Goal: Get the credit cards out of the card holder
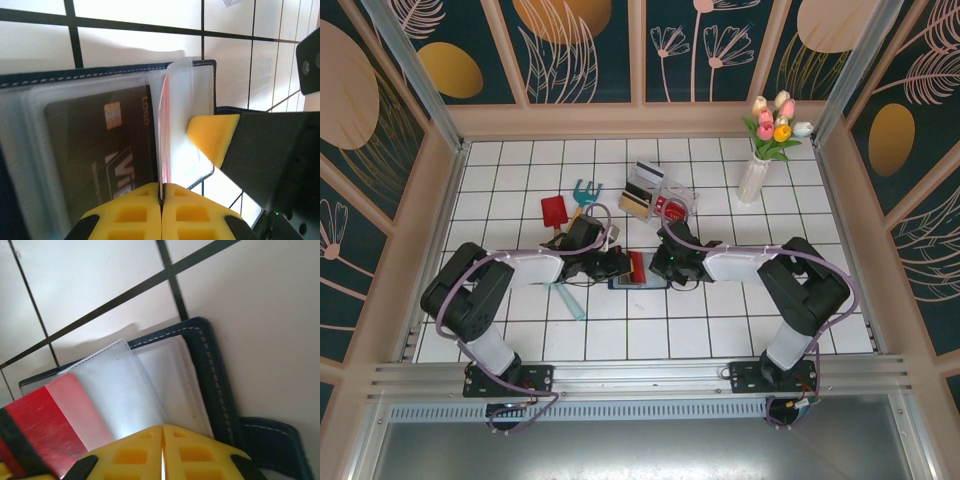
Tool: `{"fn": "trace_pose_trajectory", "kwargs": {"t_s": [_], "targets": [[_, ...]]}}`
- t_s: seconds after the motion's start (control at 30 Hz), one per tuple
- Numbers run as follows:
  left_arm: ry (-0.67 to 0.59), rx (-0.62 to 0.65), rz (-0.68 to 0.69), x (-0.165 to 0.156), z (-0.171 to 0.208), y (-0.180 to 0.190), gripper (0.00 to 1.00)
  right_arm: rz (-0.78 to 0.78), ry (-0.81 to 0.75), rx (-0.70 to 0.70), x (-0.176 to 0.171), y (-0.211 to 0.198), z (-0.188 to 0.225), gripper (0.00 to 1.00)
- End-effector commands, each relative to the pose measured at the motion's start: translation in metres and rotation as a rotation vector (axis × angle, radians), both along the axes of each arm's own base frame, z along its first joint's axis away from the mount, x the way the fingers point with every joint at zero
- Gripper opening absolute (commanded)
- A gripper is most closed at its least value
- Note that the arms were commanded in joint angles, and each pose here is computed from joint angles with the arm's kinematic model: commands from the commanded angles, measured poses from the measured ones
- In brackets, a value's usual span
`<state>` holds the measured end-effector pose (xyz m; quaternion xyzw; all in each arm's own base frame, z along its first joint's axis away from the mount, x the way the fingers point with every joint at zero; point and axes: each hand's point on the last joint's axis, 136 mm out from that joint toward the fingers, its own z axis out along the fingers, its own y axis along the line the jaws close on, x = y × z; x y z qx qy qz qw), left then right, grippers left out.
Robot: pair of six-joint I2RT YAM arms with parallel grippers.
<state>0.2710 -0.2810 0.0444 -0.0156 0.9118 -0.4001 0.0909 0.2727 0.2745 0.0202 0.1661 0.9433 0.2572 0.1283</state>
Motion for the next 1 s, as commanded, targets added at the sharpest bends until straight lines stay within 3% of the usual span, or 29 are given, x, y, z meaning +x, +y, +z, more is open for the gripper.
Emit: {"fn": "trace_pose_trajectory", "kwargs": {"t_s": [0.0,0.17,0.33,0.53,0.63,0.73,0.97], "targets": [[-0.021,0.089,0.017,0.001,0.002,0.015,0.07,-0.019,-0.004,-0.098,-0.003,-0.02,0.003,0.1],[-0.04,0.167,0.055,0.001,0.005,0.032,0.07,-0.01,-0.063,-0.051,0.005,-0.012,0.029,0.1],[-0.099,0.144,0.093,0.006,0.032,0.036,0.07,0.016,-0.138,0.011,0.014,0.001,0.061,0.14],[-0.202,0.084,0.137,0.016,0.071,0.037,0.07,0.072,-0.249,0.121,0.014,0.013,0.097,0.26],[-0.251,0.025,0.152,0.023,0.093,0.034,0.07,0.083,-0.335,0.164,0.014,0.009,0.122,0.32],[-0.304,-0.06,0.154,0.029,0.122,0.028,0.07,0.092,-0.436,0.243,0.013,0.004,0.153,0.44],[-0.39,-0.327,0.104,0.026,0.195,0.006,0.07,0.171,-0.575,0.586,0.006,-0.001,0.219,0.62]]}}
